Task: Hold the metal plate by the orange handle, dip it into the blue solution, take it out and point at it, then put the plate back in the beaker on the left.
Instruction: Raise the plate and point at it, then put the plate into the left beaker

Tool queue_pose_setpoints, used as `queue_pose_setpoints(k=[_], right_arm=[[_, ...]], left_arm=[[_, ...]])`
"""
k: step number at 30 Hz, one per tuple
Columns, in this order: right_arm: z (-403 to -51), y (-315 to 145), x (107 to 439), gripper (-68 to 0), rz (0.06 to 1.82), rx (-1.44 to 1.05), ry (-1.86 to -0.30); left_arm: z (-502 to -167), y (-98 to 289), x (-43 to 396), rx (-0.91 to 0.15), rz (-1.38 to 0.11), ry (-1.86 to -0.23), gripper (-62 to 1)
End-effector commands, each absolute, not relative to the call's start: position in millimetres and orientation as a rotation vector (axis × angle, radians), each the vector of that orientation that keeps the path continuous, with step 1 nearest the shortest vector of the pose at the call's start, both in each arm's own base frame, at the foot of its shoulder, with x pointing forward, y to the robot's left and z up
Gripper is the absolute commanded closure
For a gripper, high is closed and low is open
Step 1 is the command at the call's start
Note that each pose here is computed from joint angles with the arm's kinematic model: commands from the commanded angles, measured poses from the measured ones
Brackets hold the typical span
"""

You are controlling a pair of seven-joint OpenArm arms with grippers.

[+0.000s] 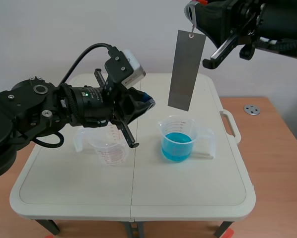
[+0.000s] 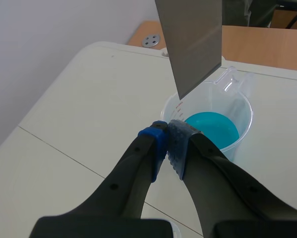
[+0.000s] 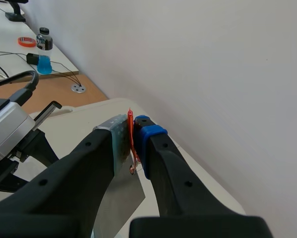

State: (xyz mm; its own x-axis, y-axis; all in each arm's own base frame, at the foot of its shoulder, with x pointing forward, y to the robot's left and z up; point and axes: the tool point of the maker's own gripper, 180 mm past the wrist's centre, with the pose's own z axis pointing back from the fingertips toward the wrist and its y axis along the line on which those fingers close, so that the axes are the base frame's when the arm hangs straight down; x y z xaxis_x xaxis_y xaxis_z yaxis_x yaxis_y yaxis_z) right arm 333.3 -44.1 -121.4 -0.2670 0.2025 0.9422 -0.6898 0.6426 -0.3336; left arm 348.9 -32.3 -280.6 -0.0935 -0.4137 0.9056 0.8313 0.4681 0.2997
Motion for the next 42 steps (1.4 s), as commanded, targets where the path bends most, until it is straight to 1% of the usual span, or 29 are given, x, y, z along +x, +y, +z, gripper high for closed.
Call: queue_pose_setpoints(k=[1,7,11,13,20,24,29,35,42], right_arm=[[-110.1,-42.7,331.3,-1.5,0.918,0.412,-1.66],[-110.6,-42.8,331.5,-1.5,0.918,0.411,-1.657],[-110.6,-42.6,331.4,-1.5,0.918,0.411,-1.657],[-110.6,-42.6,331.4,-1.5,0.918,0.411,-1.657],[-110.5,-42.6,331.4,-1.5,0.917,0.412,-1.657],[-110.4,-42.6,331.4,-1.5,0.918,0.412,-1.658],[-110.2,-42.1,331.2,-1.5,0.918,0.414,-1.659],[-106.4,-40.2,329.3,-1.5,0.909,0.442,-1.674],[-106.5,-25.7,325.3,-1.5,0.945,0.48,-1.668]], left_arm=[[-268.9,-35.1,351.5,-0.431,-1.09,-1.315,-1.5],[-272.1,-33.0,350.0,-0.429,-1.086,-1.307,-1.5],[-271.9,-15.9,350.5,-0.435,-1.039,-1.299,-1.4],[-268.4,-2.0,348.1,-0.439,-1.008,-1.302,-1.5],[-257.2,56.6,332.7,-0.399,-0.915,-1.298,-1.5],[-257.8,85.7,317.8,-0.357,-0.889,-1.273,-1.5],[-262.3,119.7,297.2,-0.306,-0.823,-1.238,-1.5],[-265.5,155.4,271.8,-0.235,-0.749,-1.198,-1.5],[-265.4,188.3,243.6,-0.199,-0.635,-1.174,-1.5]])
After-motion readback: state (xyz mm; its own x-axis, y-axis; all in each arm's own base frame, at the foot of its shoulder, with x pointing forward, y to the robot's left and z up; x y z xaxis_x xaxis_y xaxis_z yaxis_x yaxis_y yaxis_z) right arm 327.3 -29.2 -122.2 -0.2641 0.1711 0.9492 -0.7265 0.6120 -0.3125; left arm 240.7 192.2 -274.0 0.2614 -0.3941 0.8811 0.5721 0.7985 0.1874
